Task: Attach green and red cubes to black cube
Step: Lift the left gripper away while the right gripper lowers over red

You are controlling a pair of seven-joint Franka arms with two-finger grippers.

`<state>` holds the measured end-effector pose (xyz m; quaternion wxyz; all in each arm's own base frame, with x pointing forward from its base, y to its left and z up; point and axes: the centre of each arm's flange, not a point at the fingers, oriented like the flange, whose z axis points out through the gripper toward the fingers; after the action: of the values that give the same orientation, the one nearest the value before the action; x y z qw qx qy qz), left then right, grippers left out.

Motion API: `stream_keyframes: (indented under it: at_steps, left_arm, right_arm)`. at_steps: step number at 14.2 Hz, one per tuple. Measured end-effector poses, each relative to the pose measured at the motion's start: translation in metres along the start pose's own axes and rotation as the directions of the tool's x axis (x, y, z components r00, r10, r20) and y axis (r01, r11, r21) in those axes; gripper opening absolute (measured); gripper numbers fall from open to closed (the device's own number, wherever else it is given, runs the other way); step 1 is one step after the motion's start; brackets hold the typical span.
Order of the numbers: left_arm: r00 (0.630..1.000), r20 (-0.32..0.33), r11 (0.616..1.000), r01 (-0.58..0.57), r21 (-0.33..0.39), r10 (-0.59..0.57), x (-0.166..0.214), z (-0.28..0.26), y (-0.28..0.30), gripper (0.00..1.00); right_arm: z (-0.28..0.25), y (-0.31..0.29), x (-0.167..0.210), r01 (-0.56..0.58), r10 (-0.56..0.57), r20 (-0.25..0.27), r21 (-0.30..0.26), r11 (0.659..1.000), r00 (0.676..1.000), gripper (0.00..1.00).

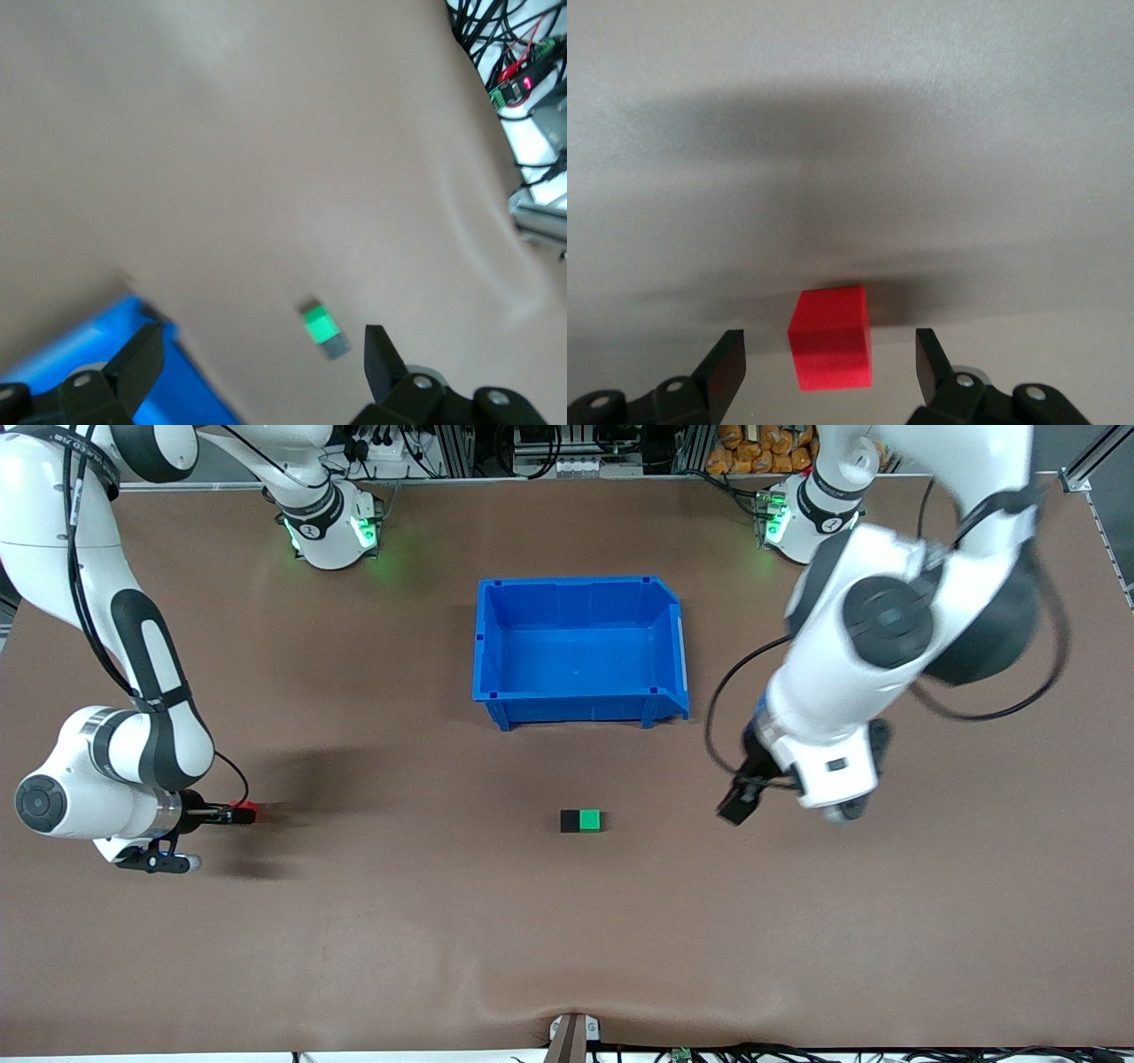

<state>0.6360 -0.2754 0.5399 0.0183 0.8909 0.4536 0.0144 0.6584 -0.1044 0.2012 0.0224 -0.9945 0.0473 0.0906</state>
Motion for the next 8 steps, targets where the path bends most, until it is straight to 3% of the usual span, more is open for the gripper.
stream_keyframes:
  at_steps: [5, 8]
  left_arm:
    - [0.97, 0.023, 0.97, -0.241, 0.037, 0.24, 0.06, -0.06, -0.076, 1.0]
    - [0.922, -0.004, 0.922, -0.386, 0.043, 0.386, 0.101, -0.092, -0.116, 1.0]
  right_arm:
    - [0.01, 0.001, 0.001, -0.001, 0.001, -0.004, -0.001, 1.0, 1.0, 0.77]
    - [0.011, 0.0, 0.002, 0.0, 0.0, -0.008, -0.001, 1.0, 1.0, 0.7]
